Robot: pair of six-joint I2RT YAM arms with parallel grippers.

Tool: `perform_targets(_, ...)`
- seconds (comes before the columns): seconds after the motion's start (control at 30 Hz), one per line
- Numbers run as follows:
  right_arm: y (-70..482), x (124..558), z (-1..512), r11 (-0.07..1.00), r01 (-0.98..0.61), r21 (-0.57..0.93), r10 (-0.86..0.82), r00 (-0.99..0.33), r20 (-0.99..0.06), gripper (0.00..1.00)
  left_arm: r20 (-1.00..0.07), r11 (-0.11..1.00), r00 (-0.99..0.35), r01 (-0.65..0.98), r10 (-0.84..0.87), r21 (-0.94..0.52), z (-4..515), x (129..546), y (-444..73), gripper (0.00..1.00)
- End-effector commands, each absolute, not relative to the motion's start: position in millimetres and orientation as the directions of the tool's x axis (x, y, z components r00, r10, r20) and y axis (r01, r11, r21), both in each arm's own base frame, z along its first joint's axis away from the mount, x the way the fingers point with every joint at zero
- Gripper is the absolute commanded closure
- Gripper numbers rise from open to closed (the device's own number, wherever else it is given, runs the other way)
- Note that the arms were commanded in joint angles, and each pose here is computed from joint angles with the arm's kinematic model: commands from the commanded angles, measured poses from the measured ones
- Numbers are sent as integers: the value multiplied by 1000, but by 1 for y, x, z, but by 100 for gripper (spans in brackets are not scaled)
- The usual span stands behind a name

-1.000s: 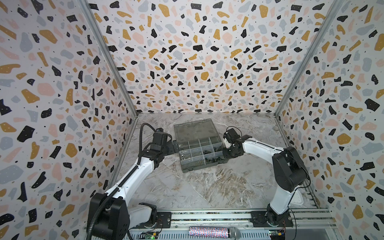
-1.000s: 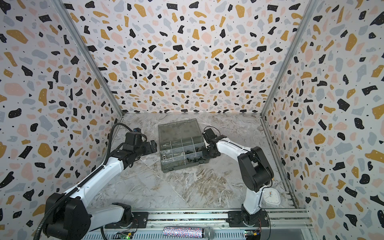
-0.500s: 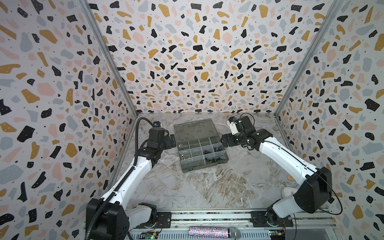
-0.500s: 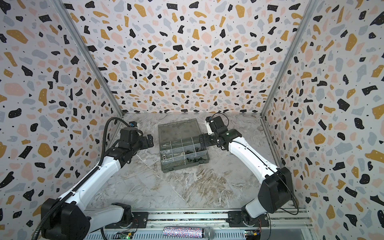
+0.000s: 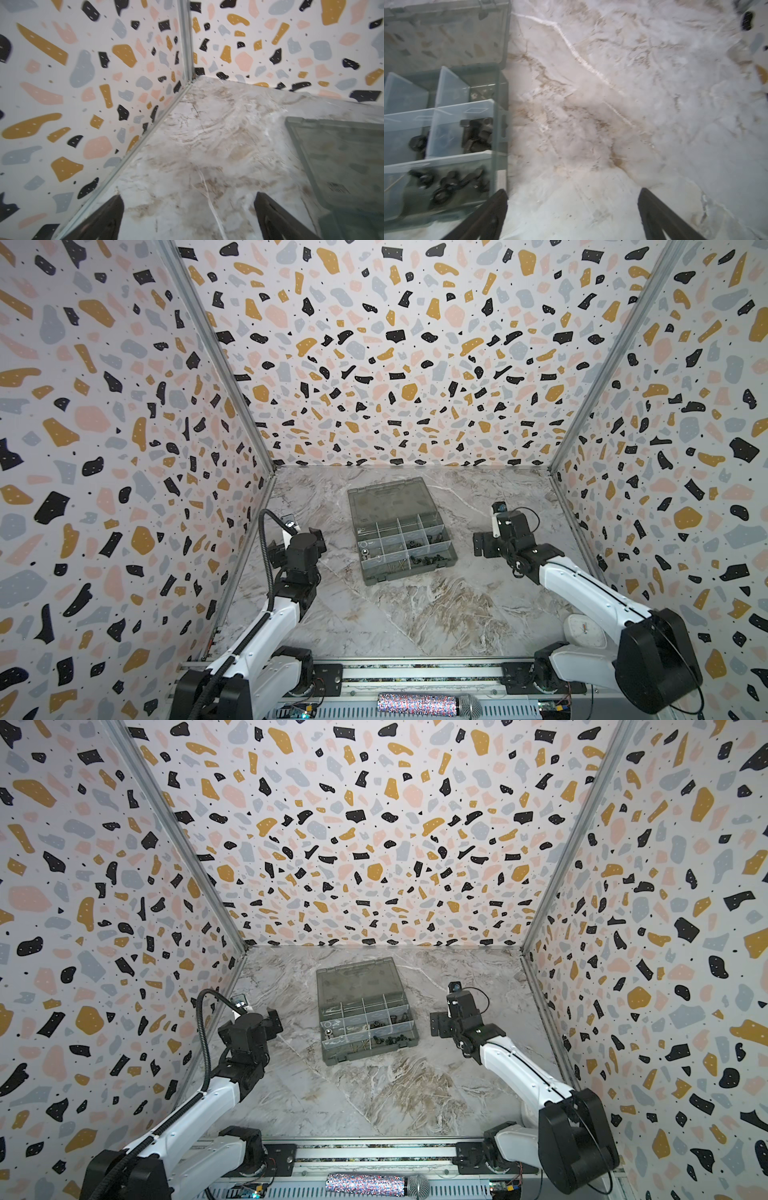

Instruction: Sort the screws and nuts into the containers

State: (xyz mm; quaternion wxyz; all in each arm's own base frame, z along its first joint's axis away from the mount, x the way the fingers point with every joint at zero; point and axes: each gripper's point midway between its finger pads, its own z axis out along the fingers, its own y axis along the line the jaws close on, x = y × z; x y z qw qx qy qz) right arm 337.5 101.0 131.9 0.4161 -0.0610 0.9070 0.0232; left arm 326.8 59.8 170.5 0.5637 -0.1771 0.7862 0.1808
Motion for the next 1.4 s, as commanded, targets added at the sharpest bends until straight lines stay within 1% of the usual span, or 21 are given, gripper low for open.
perform_targets(0.0, 85, 354, 169, 994, -78, -70, -97, -423, -901, 1, -990, 822, -138, -567, -35, 50, 198, 334, 81, 0)
perform_targets(0.07, 69, 355, 170, 996, -16, -86, -86, -381, -920, 1, -992, 819, -124, -572, -36, 42, 188, 336, 85, 0)
perform_targets(0.17, 54, 359, 168, 996, 32, -83, -68, -336, -939, 1, -994, 799, -101, -600, -35, 33, 177, 335, 93, 0)
perform_targets(0.23, 43, 363, 163, 996, 61, -59, -38, -303, -952, 1, -995, 787, -60, -616, -75, -23, 171, 335, 100, 0)
perform_targets(0.3, 31, 368, 156, 995, 90, -43, -16, -280, -960, 1, -993, 779, -87, -627, -80, -8, 157, 337, 103, 0)
perform_targets(0.33, 26, 371, 150, 994, 98, -49, -20, -277, -961, 1, -993, 781, -83, -624, -80, -11, 152, 337, 103, 0)
perform_targets(0.4, 18, 374, 143, 992, 110, -66, -34, -269, -962, 1, -994, 836, -100, -549, -53, 11, 146, 345, 90, 0)
perform_targets(0.47, 16, 375, 138, 994, 78, -80, -59, -242, -969, 1, -995, 874, -101, -483, -8, 42, 141, 346, 76, 1)
perform_targets(0.53, 10, 373, 132, 992, 85, -92, -70, -234, -970, 1, -993, 914, -103, -394, 57, 93, 138, 348, 56, 1)
perform_targets(0.6, 5, 374, 133, 995, 72, -76, -58, -220, -974, 1, -994, 909, -85, -405, 68, 97, 140, 345, 54, 0)
perform_targets(0.7, -3, 374, 132, 999, 34, 11, 17, -168, -986, 1, -990, 910, -120, -399, 68, 111, 136, 349, 53, 0)
perform_targets(0.73, -1, 376, 131, 1000, 23, 0, 4, -176, -984, 1, -991, 909, -114, -404, 65, 105, 137, 350, 54, 0)
perform_targets(0.77, 6, 378, 128, 1000, -19, -16, -19, -189, -982, 1, -992, 909, -115, -404, 61, 102, 136, 350, 55, 0)
perform_targets(0.8, 19, 377, 126, 995, -94, -35, -51, -174, -983, 1, -991, 904, -121, -415, 54, 100, 136, 351, 57, 0)
perform_targets(0.83, 29, 374, 124, 989, -136, -54, -75, -149, -986, 1, -991, 896, -127, -434, 42, 93, 135, 351, 61, 0)
perform_targets(0.9, 32, 368, 125, 987, -149, -60, -78, -119, -990, 1, -991, 886, -132, -458, 10, 70, 132, 353, 69, 0)
perform_targets(1.37, 33, 367, 123, 989, -128, -78, -95, -129, -987, 1, -992, 886, -125, -459, 8, 65, 134, 351, 70, 0)
